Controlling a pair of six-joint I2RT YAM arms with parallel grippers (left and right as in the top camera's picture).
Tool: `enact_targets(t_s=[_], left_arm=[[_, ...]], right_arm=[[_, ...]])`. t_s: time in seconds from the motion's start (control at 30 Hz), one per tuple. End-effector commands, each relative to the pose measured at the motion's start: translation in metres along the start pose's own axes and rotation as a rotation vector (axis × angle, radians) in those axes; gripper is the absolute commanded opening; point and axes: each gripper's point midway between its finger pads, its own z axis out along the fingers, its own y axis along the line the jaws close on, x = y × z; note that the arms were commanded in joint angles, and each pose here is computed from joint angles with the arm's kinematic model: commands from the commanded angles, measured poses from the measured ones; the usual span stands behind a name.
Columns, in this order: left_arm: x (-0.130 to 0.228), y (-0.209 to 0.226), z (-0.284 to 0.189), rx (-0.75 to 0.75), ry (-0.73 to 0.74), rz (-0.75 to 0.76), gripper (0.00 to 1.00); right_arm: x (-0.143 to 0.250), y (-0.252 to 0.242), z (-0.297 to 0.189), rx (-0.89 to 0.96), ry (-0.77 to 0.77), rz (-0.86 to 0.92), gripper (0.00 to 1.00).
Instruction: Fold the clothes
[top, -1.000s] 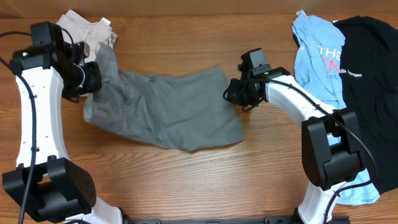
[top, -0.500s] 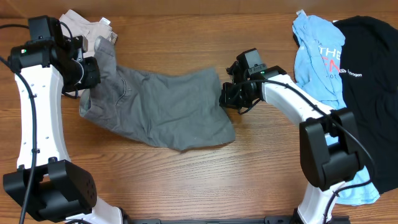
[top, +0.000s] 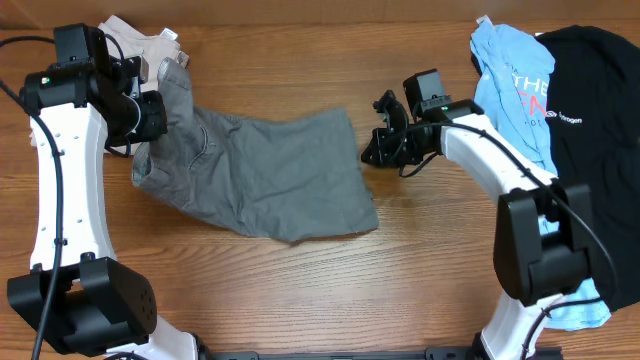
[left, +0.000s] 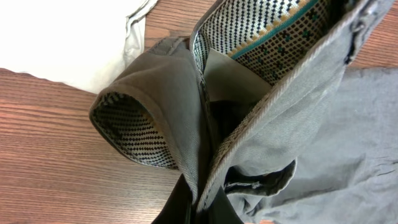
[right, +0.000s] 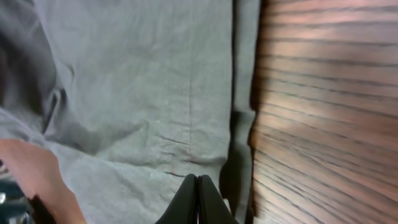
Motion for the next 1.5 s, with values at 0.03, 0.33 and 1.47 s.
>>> enact_targets(t_s=[0.03, 0.33, 1.47], left_arm=[[-0.011, -0.006, -0.014, -0.047, -0.057, 0.015, 0.04], [-0.009, -0.032, -0.011, -0.047, -0.053, 0.05, 0.04], [0.062, -0.274, 0.067, 0.249, 0.08, 0.292, 0.13]], right_arm=[[0.015, 0.003, 0.036, -0.054, 0.098, -0.026, 0.04], [0.022, -0.007, 0.05, -0.039, 0.13, -0.033, 0.04], [0.039, -0.027, 0.07, -0.02, 0.204, 0.096, 0.04]])
